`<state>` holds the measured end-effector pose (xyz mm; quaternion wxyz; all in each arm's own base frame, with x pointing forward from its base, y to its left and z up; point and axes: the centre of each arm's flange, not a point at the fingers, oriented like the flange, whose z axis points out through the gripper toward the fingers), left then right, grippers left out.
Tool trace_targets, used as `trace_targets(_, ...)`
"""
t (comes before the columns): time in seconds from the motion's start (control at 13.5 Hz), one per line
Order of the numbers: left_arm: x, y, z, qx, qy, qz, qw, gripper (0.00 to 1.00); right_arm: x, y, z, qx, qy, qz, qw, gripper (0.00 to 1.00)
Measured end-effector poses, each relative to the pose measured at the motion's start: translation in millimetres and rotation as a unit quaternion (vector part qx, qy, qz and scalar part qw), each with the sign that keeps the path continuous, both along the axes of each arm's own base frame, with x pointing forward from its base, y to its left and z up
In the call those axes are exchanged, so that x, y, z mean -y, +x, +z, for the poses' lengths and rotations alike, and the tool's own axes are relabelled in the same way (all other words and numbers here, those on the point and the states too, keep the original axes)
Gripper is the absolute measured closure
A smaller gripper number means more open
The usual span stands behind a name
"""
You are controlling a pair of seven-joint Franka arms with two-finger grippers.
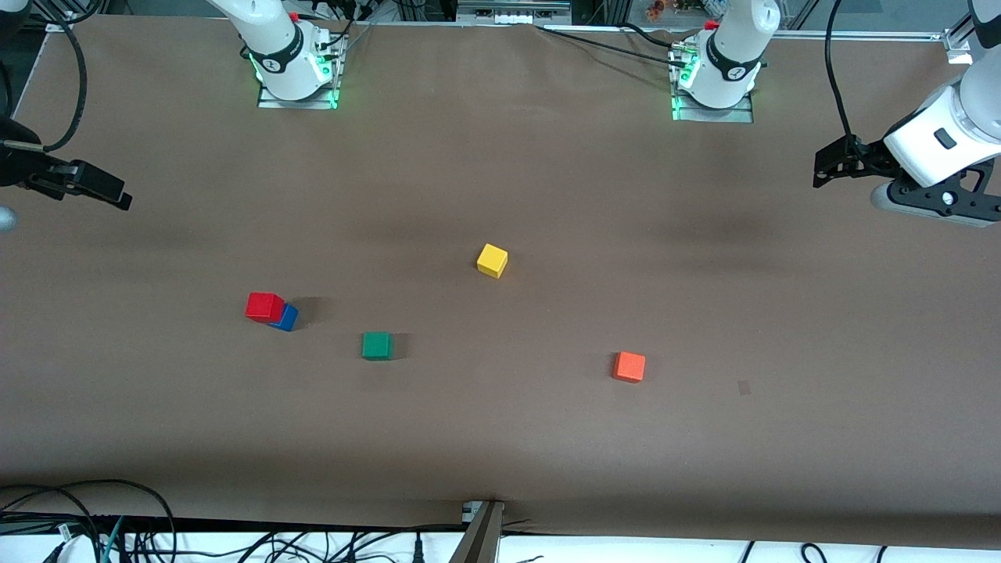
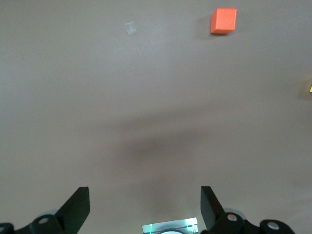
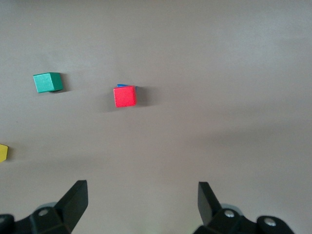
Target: Pass red block to right arm, stack on blue
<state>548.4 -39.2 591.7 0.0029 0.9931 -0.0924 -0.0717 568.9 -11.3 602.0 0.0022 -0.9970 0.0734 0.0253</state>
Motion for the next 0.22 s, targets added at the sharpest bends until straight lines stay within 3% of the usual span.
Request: trace_targets(0.22, 2.1, -0.2, 0.0, 0.000, 0.000, -0.002, 1.000, 0.00, 1.8, -10.3, -3.0, 0.003, 0.002, -0.001, 1.000, 0.00)
